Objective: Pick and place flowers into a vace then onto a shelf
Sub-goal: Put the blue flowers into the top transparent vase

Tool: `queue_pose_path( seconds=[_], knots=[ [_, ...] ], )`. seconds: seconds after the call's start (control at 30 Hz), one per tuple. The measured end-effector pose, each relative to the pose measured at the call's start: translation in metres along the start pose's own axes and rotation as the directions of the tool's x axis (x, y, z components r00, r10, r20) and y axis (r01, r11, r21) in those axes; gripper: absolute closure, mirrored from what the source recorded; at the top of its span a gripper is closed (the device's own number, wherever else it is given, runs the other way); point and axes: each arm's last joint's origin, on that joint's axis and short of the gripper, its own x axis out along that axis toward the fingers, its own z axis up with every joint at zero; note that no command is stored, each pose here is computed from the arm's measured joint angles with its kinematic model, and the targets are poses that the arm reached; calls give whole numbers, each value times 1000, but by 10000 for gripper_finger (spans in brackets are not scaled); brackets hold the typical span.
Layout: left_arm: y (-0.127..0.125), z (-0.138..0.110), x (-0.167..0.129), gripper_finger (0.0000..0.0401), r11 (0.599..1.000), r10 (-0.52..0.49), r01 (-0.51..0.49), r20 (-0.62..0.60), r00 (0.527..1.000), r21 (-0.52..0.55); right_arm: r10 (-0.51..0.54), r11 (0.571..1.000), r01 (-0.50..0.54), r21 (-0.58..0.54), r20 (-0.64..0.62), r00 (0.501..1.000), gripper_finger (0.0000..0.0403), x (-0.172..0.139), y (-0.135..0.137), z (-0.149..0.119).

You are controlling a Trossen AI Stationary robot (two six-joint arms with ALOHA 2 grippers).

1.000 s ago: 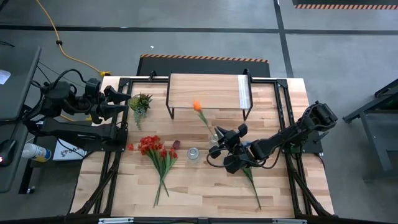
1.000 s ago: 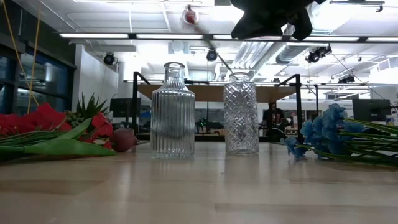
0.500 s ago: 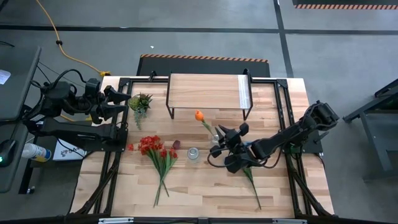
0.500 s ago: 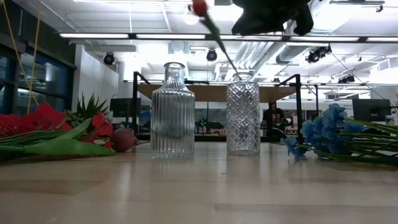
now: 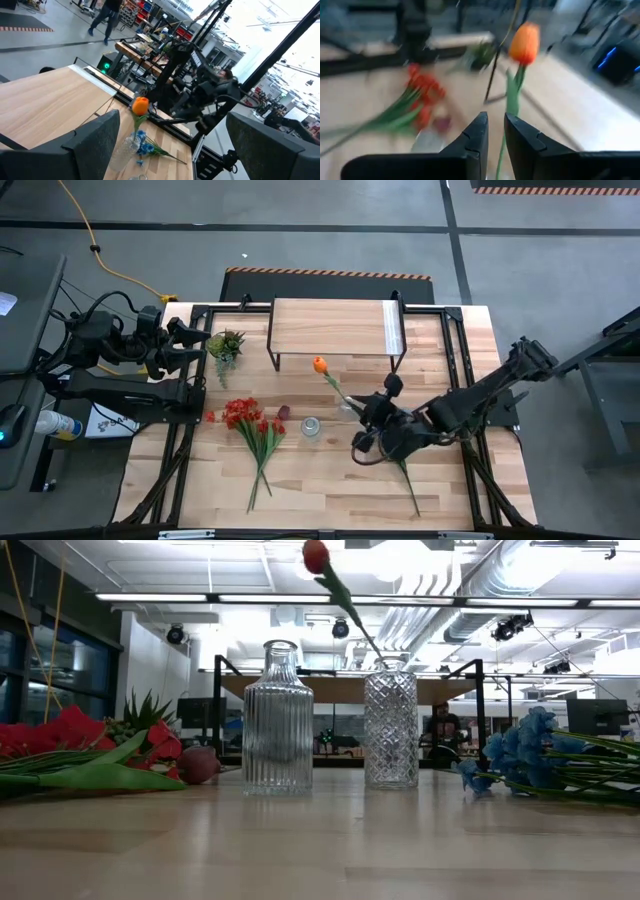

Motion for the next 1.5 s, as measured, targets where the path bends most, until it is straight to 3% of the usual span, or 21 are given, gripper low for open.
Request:
queue_pose_path(
  seconds=[0.1, 0.2, 0.4, 0.5, 0.6, 0.87, 1.13, 1.27, 1.5],
  knots=[
    [0, 0, 0, 2, 1000, 0, 0, 0, 1000, 0, 83, 996, -76, 42, -177, 981, 354, -15, -8, 8],
    [0, 0, 0, 2, 1000, 0, 0, 0, 1000, 0, 166, 981, -117, 154, -358, 919, 354, -28, -16, 14],
    [0, 0, 0, 2, 1000, -4, 4, -3, 1000, 0, 329, 924, -100, 368, -637, 697, 344, -46, -24, 15],
    [0, 0, 0, 2, 1000, -3, 3, -2, 1000, 0, 392, 893, -54, 448, -711, 584, 339, -52, -23, 12],
    [0, 0, 0, 2, 1000, -3, 3, -2, 1000, 0, 424, 871, -6, 491, -746, 514, 335, -59, -20, 8],
    [0, 0, 0, 2, 1000, -3, 3, -2, 1000, 0, 430, 839, 97, 536, -762, 485, 314, -80, -9, 0],
    [0, 0, 0, 2, 1000, -2, 2, -2, 1000, 0, 419, 822, 152, 549, -763, 493, 251, -91, -5, -5],
    [0, 0, 0, 2, 1000, -2, 2, -2, 1000, 0, 393, 831, 174, 529, -779, 489, 220, -89, -5, -12],
    [0, 0, 0, 2, 1000, -2, 2, -2, 1000, 0, 352, 851, 209, 482, -819, 454, 193, -73, 3, -50]
  ],
)
